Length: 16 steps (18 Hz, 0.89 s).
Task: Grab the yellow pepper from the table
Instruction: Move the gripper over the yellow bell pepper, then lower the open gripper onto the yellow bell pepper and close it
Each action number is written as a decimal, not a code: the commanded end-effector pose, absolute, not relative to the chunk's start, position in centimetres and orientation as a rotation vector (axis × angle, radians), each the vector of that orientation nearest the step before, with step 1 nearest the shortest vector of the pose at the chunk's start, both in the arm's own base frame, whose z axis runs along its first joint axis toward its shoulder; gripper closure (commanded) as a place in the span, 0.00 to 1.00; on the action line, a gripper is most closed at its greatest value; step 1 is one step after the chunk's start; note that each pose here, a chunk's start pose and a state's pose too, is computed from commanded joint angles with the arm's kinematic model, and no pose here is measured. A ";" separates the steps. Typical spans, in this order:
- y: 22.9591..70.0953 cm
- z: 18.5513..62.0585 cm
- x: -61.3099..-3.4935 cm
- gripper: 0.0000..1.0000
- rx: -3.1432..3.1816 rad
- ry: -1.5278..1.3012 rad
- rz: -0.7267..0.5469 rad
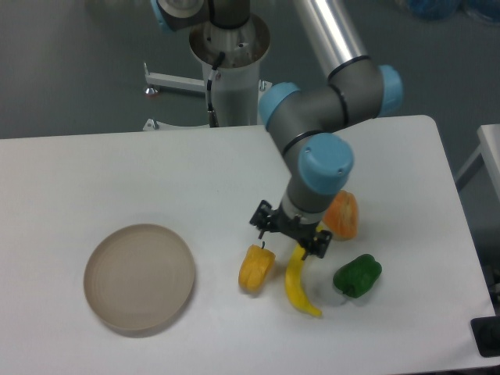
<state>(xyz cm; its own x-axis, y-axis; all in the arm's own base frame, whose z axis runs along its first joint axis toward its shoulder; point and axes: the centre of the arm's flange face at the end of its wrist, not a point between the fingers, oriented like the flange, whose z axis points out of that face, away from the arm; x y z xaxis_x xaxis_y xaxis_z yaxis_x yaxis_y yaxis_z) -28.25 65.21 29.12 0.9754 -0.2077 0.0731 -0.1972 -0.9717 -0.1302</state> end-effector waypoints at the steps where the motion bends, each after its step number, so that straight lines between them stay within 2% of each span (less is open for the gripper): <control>1: 65.1 28.5 -28.0 0.00 -3.001 0.313 -0.129; 16: 65.4 26.6 -26.7 0.00 -2.997 0.399 -0.117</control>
